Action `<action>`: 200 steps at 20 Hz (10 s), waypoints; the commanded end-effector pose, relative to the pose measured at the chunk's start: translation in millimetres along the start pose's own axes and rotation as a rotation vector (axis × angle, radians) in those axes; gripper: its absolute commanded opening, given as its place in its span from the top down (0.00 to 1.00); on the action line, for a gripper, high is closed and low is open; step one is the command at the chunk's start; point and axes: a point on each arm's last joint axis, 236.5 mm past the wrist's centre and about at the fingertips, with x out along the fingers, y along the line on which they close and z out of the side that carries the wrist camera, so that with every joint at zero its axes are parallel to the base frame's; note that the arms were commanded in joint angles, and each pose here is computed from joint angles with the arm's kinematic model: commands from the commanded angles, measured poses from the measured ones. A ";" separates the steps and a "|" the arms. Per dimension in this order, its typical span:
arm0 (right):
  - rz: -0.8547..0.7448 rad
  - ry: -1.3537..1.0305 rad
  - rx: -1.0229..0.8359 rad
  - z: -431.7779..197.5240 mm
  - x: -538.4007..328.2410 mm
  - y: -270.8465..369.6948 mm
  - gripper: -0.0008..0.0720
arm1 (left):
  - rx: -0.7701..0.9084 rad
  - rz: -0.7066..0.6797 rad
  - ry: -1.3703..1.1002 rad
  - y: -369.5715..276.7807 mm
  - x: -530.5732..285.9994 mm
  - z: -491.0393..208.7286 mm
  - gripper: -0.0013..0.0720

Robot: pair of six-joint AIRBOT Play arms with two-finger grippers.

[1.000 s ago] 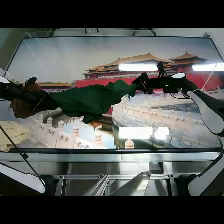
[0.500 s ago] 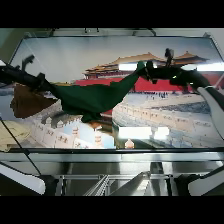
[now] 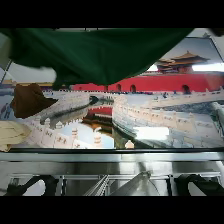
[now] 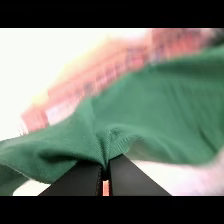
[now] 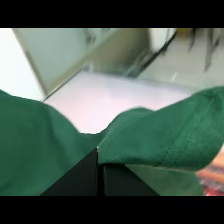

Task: Fold the shirts.

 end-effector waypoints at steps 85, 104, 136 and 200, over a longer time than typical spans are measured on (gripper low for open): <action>-0.192 0.331 0.924 -344.5 -27.3 -140.9 0.96 | -0.984 -0.272 0.838 109.7 83.4 -400.4 0.94; -0.374 -0.422 -0.230 72.9 -138.8 -1.4 0.96 | -0.058 -0.527 -0.238 -80.3 -96.9 12.4 0.93; 0.061 0.475 0.845 -378.4 37.1 -244.7 0.96 | -0.853 -0.548 0.773 121.3 274.8 -338.7 0.97; -0.166 0.869 1.203 -511.7 -99.3 -146.9 0.96 | -0.935 -0.265 1.100 -14.6 126.6 -522.5 0.87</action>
